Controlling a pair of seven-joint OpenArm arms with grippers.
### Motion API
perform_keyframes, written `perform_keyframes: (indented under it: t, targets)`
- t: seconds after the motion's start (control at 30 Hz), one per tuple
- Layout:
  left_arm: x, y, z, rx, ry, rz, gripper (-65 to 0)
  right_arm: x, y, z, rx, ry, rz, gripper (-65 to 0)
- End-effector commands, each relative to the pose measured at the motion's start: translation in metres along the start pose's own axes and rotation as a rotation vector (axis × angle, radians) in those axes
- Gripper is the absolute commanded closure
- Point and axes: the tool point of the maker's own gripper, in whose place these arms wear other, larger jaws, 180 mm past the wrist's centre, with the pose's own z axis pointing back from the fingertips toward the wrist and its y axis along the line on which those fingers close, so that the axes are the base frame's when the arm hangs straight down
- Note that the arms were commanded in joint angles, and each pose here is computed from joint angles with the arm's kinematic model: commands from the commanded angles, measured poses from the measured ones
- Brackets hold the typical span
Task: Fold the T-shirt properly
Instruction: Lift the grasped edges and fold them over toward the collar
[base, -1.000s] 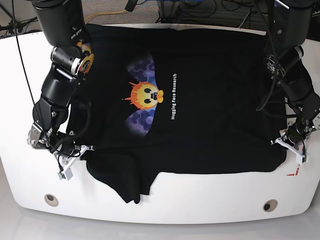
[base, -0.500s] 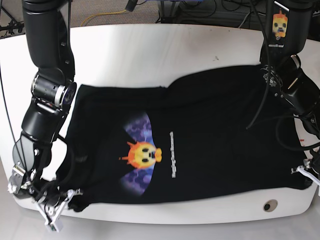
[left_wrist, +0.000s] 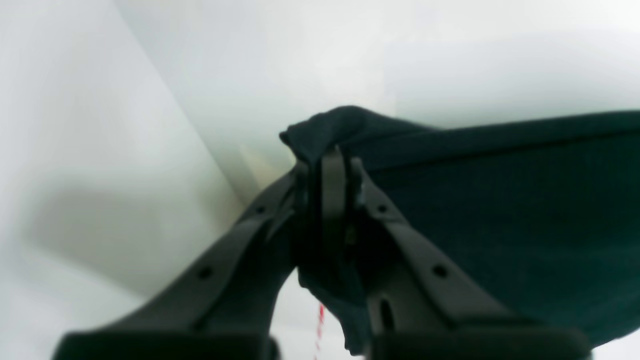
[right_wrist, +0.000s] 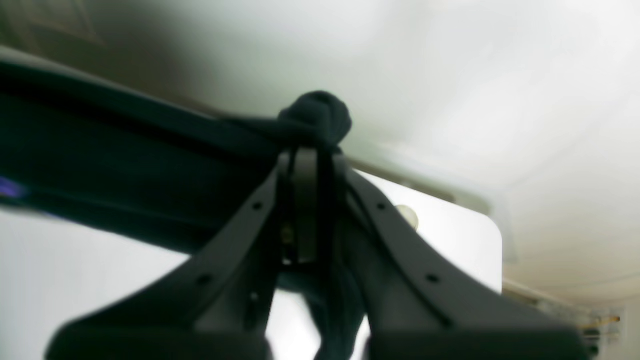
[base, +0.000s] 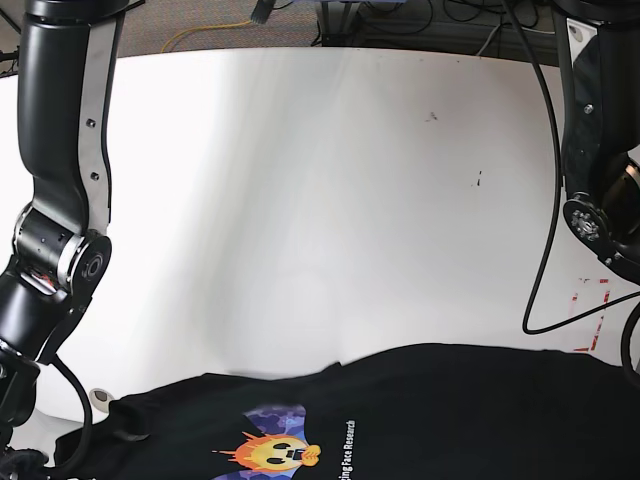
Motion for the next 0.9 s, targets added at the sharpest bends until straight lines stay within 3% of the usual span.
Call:
perform_keyframes:
  t: [0.0, 0.13, 0.2, 0.43, 0.57, 0.87]
  targets:
    - [0.014, 0.004, 0.007, 0.025, -0.029, -0.018, 0.0, 0.013, -0.019, 0.025, -0.093, 0.001, 0.025, 0.0]
    - [-0.006, -0.011, 0.011, -0.008, -0.015, -0.042, 0.0, 0.025, -0.024, 0.048, -0.161, -0.031, 0.065, 0.0]
    - [-0.025, -0.018, 0.015, -0.018, 0.015, -0.062, 0.0, 0.005, -0.02, 0.045, -0.183, -0.01, 0.085, 0.0]
    - [-0.124, -0.035, 0.039, -0.062, 0.192, -0.084, 0.0, -0.097, 0.007, 0.032, -0.203, 0.153, 0.141, 0.0]
    - [-0.18, -0.049, 0.057, -0.124, 0.292, -0.054, 0.0, -0.161, 0.039, 0.02, -0.15, 0.244, 0.152, 0.0]
    - [-0.274, -0.075, 0.106, -0.218, 0.418, -0.039, 0.0, -0.293, 0.085, 0.026, -0.059, 0.418, 0.002, 0.0]
